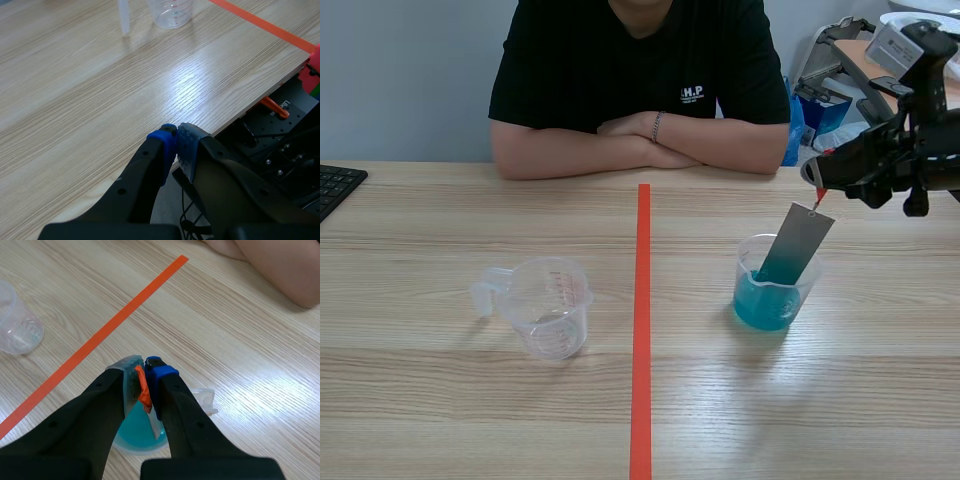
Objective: Do the redox reaction experiment.
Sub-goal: 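Lower the plate into the blue solution, then hold the plate still in the solution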
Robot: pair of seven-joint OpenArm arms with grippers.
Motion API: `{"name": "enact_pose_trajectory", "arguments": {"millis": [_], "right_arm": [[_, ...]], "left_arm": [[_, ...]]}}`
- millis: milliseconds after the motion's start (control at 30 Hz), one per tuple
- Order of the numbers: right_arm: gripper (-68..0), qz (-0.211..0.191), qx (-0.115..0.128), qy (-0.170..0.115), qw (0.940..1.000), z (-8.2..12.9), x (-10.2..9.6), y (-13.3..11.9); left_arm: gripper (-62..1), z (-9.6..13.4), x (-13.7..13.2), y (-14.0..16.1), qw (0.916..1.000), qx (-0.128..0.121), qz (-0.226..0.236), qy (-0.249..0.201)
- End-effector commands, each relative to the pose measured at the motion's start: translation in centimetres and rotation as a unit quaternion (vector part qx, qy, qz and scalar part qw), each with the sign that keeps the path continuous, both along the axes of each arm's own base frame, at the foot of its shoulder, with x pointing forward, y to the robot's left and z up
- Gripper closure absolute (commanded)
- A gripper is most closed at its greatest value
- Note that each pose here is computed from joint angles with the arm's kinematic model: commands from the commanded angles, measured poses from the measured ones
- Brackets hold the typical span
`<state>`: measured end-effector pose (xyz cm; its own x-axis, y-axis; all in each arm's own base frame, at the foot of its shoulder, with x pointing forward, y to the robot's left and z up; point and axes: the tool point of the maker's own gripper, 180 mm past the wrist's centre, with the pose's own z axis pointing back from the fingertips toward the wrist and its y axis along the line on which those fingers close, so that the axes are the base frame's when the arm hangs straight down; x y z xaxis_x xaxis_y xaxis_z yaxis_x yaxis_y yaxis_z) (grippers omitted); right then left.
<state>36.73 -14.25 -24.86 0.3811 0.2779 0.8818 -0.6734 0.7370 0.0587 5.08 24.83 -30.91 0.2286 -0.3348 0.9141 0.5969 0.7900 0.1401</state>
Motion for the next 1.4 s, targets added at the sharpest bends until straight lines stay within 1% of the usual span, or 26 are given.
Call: {"name": "enact_pose_trajectory", "arguments": {"millis": [0, 133, 1367], "right_arm": [[-1.5, 0.008, -0.002, -0.019, 0.9998, 1.07, 0.3, 0.15], [-1.5, 0.013, -0.007, -0.019, 0.9997, 0.68, 0.24, 0.56], [-1.5, 0.014, -0.006, -0.019, 0.9997, 0.67, 0.23, 0.64]], "left_arm": [[-4.0, 0.69, 0.52, -0.2, 0.9998, -0.006, -0.003, -0.016], [-4.0, 0.69, 0.52, -0.2, 0.9998, -0.006, -0.003, -0.016], [-4.0, 0.69, 0.52, -0.2, 0.9998, -0.006, -0.003, -0.016]]}}
